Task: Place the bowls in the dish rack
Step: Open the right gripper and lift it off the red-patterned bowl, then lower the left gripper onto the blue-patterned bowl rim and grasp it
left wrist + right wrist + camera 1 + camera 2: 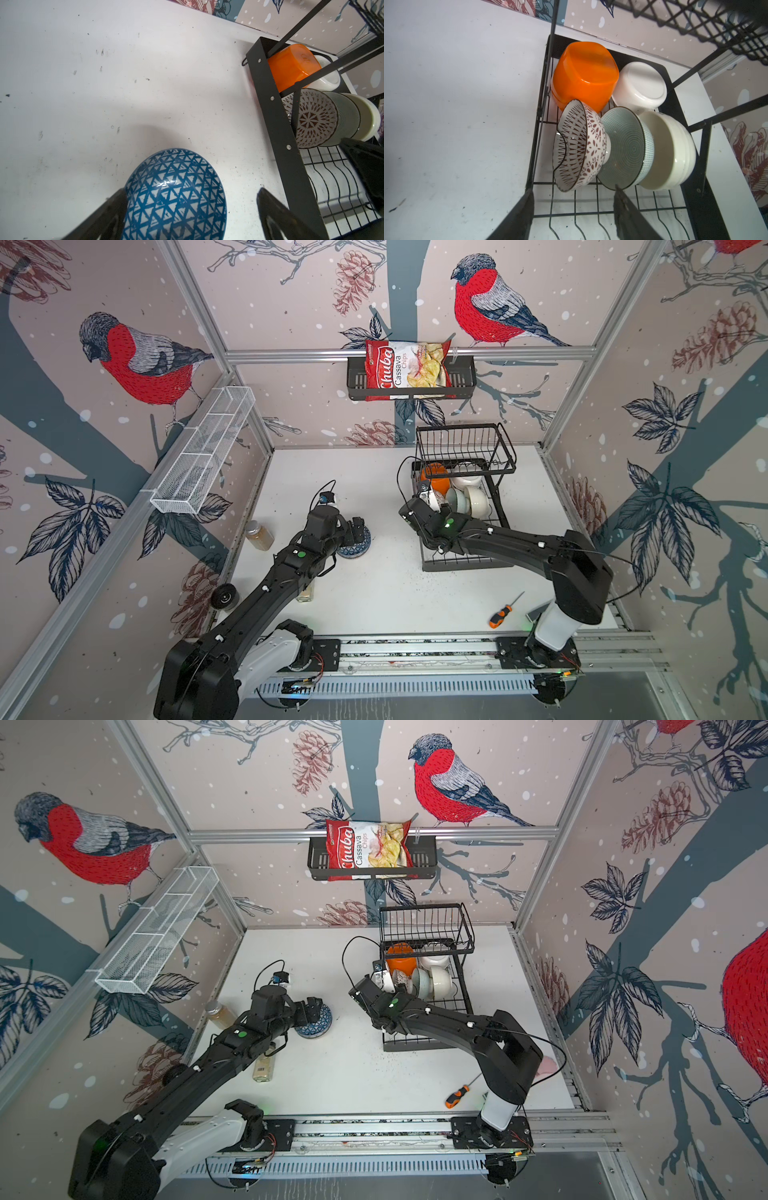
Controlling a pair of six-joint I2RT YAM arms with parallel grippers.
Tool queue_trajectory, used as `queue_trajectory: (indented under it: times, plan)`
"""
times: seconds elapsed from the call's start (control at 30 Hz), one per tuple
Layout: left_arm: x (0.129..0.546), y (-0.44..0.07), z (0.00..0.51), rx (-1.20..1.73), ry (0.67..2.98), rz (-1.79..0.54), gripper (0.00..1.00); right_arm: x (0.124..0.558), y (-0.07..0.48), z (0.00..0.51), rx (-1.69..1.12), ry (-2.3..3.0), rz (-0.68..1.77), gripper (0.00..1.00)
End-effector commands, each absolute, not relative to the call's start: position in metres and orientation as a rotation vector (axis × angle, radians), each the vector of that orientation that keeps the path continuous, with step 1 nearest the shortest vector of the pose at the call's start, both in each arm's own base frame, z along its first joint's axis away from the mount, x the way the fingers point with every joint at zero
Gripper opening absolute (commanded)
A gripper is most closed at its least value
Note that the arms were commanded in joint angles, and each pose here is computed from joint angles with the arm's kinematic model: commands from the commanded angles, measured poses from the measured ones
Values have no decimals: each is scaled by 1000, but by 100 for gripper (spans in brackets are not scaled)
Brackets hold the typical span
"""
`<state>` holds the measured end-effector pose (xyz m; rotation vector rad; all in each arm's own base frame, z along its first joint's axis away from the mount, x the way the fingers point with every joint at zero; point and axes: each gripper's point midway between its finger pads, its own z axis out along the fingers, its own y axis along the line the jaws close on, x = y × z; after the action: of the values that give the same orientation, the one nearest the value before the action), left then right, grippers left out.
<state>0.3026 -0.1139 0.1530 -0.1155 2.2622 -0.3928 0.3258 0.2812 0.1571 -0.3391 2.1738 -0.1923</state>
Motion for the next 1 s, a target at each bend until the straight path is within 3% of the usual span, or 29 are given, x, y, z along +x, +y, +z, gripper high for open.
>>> queue_trajectory:
  times: [0.0, 0.47, 0.97]
  plan:
    - [302, -106, 146, -147, 2296, -337, 96, 319, 293, 164, -410, 2182, -103, 61]
    - [293, -87, 134, -247, 2397, -202, 96, 294, 314, 191, -541, 2211, 229, 64]
    - [286, -70, 117, -340, 2515, -42, 95, 306, 306, 208, -502, 2160, 346, 66]
